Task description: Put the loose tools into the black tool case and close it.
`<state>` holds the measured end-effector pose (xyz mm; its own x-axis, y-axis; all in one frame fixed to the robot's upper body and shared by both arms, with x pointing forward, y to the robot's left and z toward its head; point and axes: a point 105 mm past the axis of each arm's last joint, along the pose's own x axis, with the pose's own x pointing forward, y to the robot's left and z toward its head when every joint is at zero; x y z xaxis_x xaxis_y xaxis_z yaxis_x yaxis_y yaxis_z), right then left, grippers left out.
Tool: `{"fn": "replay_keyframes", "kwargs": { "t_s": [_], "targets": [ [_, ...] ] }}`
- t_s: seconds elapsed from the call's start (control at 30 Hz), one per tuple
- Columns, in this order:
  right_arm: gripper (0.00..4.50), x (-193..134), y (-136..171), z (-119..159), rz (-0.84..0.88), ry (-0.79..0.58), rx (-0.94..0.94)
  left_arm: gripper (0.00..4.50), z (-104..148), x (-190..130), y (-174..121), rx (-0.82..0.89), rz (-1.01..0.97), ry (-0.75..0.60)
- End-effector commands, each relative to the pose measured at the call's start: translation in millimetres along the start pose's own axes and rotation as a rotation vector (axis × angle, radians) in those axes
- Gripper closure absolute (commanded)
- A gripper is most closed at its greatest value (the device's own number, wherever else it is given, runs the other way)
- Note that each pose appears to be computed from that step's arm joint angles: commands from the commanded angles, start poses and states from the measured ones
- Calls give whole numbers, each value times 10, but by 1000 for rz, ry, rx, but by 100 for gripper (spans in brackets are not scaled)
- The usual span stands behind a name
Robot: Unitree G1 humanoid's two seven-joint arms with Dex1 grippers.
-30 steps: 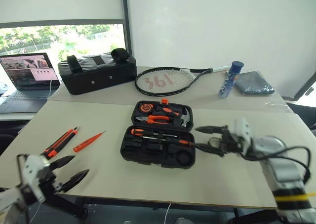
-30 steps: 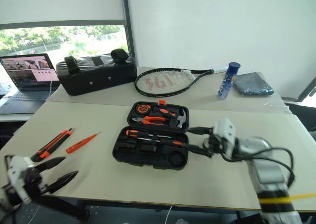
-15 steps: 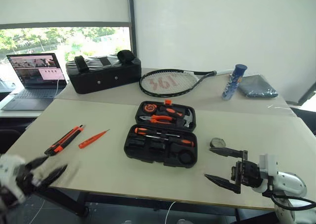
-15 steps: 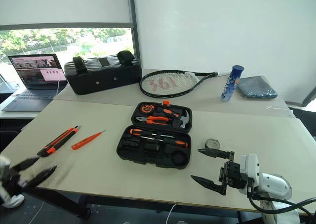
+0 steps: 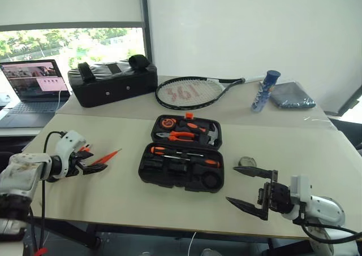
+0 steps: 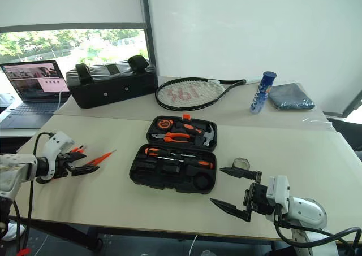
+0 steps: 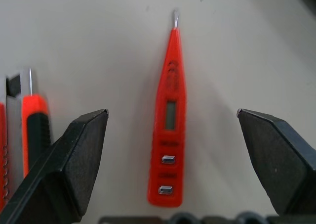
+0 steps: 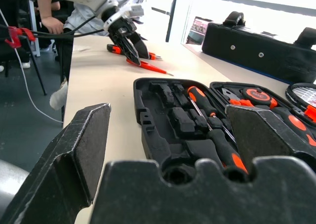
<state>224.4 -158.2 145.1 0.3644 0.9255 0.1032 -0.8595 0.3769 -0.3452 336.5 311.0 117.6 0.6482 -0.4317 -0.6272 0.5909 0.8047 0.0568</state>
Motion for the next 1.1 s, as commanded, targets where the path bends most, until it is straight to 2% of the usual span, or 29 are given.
{"fn": "replay_keyframes", "kwargs": {
  "t_s": [0.03,0.07,0.13,0.2,0.27,0.33,0.4,0.43,0.6,0.7,0.87,1.0,1.1],
  "targets": [
    [16,-5,28,67,10,2,-51,0,-3,63,54,31,3,64],
    [0,-10,35,65,8,4,-51,52,18,85,61,37,4,56],
    [0,-18,48,58,5,7,-50,88,55,121,57,32,-8,38],
    [0,-32,67,44,-1,12,-47,164,81,157,34,28,-27,24],
    [0,-42,81,32,-8,16,-42,218,95,191,28,39,-34,17],
    [0,-48,99,22,-10,20,-39,305,122,229,25,47,-36,0],
    [0,-54,120,14,-8,26,-34,356,150,261,18,49,-42,-15],
    [0,-56,125,12,-9,29,-32,396,190,272,-3,71,-59,-40],
    [0,-94,146,16,-15,49,-26,402,647,212,-188,218,-195,-305],
    [0,-136,167,34,-23,64,-22,402,980,149,-476,399,-371,-403],
    [0,-157,201,60,-40,75,-12,402,1252,320,-941,693,-593,-345],
    [0,-137,248,72,-50,74,-2,402,1360,573,-1191,801,-676,-271],
    [0,-130,268,81,-62,75,1,402,1359,701,-1263,849,-693,-220]
  ]
}}
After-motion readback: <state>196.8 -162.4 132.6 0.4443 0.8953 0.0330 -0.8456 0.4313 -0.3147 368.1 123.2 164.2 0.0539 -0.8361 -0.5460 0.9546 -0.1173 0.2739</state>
